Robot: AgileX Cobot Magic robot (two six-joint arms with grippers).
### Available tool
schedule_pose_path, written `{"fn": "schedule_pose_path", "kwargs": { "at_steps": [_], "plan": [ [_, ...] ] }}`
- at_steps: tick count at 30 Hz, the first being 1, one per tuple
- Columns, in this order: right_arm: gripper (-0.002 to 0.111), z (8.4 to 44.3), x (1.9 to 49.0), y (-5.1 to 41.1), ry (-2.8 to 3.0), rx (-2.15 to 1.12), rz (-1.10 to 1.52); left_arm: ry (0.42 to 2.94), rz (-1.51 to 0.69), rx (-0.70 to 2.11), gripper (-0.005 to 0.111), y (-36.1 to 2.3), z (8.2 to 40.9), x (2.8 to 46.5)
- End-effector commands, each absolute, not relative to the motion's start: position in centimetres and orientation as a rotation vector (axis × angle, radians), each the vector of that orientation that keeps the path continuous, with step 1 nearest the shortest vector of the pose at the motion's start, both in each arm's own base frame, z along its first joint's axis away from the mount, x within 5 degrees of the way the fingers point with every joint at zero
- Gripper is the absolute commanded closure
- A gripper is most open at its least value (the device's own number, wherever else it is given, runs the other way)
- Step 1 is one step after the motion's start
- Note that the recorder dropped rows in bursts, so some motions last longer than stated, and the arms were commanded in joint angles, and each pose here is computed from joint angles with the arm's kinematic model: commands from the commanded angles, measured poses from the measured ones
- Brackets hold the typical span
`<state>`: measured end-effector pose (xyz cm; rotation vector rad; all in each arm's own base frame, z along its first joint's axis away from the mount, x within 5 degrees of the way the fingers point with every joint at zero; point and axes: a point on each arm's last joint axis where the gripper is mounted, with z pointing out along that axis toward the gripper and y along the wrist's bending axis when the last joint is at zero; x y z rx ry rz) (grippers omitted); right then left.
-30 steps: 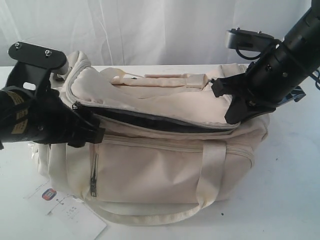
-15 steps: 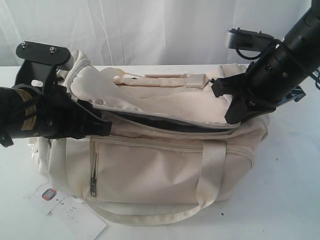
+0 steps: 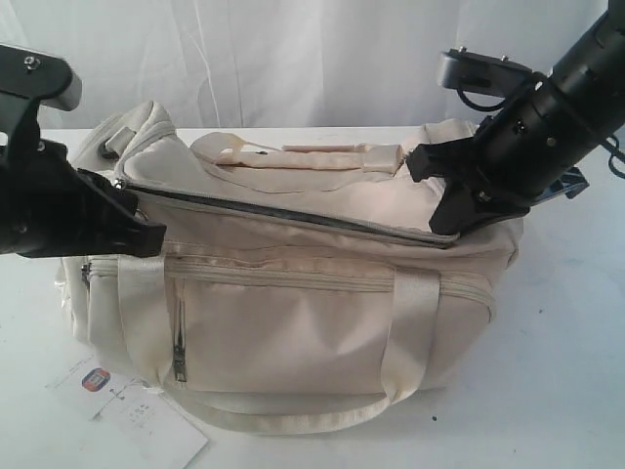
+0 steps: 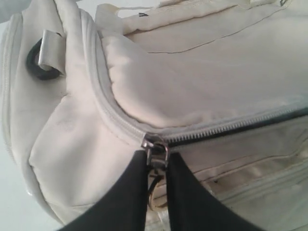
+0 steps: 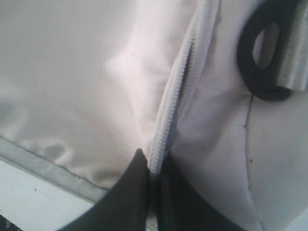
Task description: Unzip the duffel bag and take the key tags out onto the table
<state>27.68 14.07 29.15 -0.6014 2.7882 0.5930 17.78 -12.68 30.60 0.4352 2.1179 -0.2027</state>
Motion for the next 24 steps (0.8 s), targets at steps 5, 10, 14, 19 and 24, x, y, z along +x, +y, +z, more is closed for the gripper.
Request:
{"fn": "schedule_pose_path", "kwargs": {
  "at_steps": [5, 10, 14, 19, 24],
  "plan": [
    [0.108, 29.2, 27.6, 13.5, 2.792, -0.630, 0.539, 2.058, -0.009, 0.529, 0.107, -10.8, 31.6, 17.2],
    [0.096, 33.6, 25.0, 15.1, 2.363, -1.075, 0.845, 2.019, -0.047, 0.551, 0.107, -11.2, 31.8, 17.2],
    [0.064, 34.8, 25.1, 14.9, 2.191, -1.158, 0.731, 2.012, -0.069, 0.550, 0.107, -11.4, 31.9, 17.2],
    [0.044, 35.0, 25.3, 14.9, 2.150, -1.160, 0.697, 2.027, -0.093, 0.536, 0.107, -11.4, 31.8, 17.1],
    [0.045, 36.6, 23.9, 15.9, 1.916, -1.310, 0.776, 2.023, -0.096, 0.538, 0.107, -11.5, 31.8, 17.1]
  ]
}}
